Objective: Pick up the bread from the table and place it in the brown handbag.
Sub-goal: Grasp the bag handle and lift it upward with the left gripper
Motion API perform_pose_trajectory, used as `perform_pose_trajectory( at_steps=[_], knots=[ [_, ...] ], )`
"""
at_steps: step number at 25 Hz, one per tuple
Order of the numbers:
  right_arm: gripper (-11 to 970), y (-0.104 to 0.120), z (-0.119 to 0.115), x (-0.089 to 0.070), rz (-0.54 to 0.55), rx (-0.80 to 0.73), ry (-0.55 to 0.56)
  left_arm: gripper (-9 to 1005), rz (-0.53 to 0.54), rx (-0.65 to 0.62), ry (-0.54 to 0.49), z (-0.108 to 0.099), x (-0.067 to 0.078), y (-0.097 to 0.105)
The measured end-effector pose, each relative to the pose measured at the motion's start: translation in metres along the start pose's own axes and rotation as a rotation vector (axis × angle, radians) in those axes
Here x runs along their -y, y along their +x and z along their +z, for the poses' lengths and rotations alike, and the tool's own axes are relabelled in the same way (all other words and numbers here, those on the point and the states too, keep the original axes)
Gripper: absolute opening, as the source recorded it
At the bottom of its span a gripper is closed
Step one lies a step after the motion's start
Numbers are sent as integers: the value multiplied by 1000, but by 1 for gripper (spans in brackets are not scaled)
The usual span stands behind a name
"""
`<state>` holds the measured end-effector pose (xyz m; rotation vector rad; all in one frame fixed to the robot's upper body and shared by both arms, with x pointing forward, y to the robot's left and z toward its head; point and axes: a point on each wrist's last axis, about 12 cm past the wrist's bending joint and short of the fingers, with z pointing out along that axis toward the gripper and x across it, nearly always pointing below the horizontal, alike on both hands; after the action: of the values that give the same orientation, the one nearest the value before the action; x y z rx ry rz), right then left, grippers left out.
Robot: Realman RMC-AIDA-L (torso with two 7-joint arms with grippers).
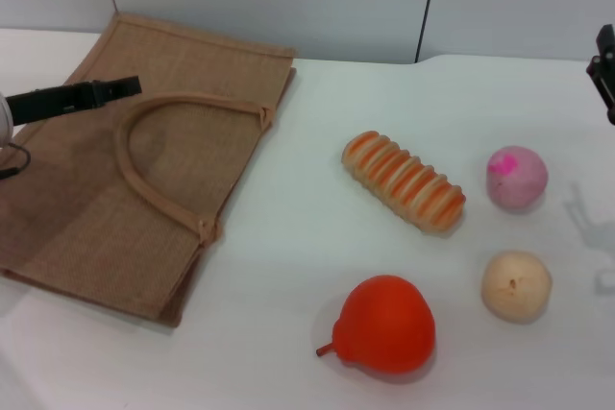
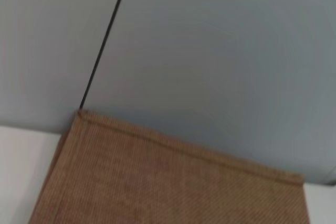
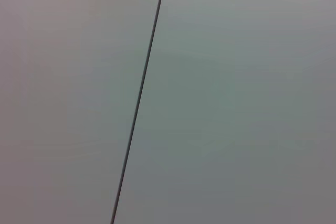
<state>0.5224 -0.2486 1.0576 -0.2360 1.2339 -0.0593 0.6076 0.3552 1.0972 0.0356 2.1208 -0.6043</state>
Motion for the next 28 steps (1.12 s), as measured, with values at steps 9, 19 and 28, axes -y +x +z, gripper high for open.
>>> perform_pose_trajectory(
  at_steps=[9,19,28],
  knots=[
    [885,1,0,0,-1,-8,-2,609,18,-172,-149,-3,-4,-22],
    [885,2,0,0,-1,-13,0,608,78,-254,-164,3,4,-27],
    [885,2,0,1,-1,-12,2,607,113,-259,-143,16,9,-21]
  ],
)
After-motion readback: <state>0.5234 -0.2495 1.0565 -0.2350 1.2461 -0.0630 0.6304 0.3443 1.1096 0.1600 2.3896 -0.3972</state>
